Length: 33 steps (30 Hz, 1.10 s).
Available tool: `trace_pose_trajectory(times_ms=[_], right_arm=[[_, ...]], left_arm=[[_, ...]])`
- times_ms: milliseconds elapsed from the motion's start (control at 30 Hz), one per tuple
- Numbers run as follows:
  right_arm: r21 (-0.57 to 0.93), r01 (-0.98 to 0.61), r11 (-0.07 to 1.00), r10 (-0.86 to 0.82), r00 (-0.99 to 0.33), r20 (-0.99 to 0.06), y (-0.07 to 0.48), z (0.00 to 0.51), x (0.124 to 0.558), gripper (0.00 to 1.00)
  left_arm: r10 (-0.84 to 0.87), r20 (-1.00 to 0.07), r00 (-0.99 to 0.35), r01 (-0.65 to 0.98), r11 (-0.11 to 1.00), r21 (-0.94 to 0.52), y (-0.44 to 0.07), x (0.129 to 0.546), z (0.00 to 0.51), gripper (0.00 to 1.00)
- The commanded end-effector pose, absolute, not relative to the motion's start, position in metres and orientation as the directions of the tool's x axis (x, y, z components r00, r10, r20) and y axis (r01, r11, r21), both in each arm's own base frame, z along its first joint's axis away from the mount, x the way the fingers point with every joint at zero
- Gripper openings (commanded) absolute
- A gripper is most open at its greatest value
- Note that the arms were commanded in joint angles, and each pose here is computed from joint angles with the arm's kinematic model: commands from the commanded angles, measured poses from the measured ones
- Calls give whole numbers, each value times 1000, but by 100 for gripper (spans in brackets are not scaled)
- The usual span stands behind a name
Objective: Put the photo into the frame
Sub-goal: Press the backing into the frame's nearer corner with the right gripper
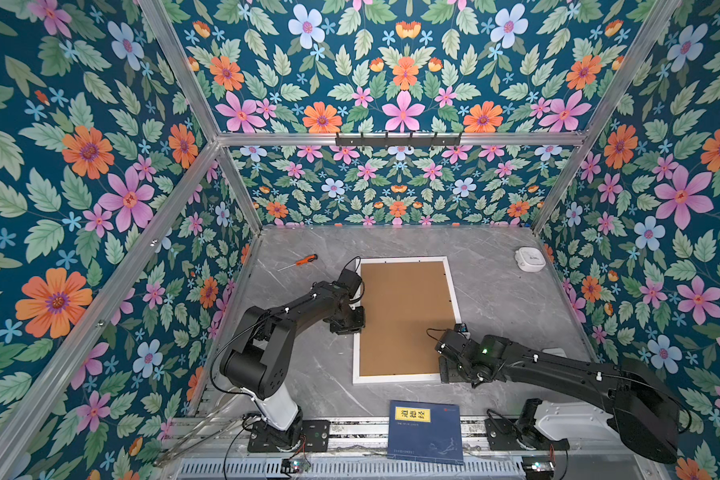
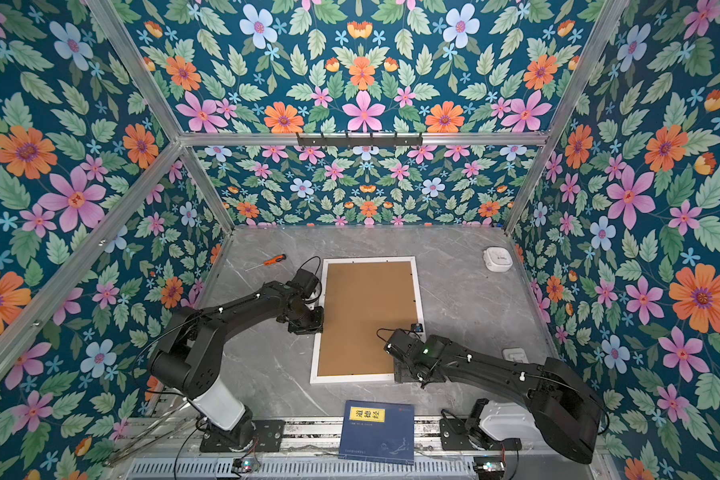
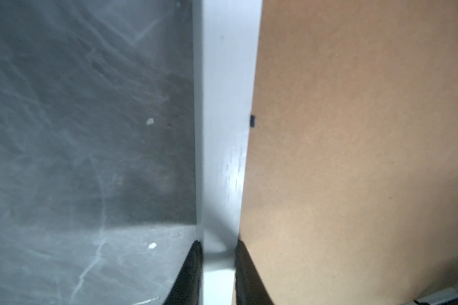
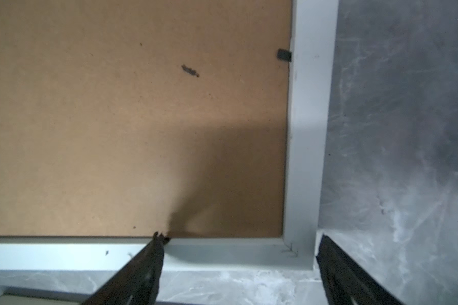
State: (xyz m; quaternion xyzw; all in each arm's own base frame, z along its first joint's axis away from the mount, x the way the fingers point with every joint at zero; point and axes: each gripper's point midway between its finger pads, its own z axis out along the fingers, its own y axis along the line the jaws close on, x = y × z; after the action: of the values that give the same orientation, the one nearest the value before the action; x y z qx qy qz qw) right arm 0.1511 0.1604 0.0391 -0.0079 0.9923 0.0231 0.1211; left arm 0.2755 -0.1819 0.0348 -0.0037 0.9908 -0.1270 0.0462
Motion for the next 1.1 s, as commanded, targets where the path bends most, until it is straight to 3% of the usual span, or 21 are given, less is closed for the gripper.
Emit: trace_pose_trajectory(times_ms=[0,1067], right_arm=[[25,-2,1000,5,-969,-248,156,38,152,90],[25,37,999,41,-980,-197,157,18,158,90]], left_arm=[[-15,-93,-996,7,974,-228,-178,276,32,23],[-12,-88,-996,9,974,-229,-175,270,31,21]])
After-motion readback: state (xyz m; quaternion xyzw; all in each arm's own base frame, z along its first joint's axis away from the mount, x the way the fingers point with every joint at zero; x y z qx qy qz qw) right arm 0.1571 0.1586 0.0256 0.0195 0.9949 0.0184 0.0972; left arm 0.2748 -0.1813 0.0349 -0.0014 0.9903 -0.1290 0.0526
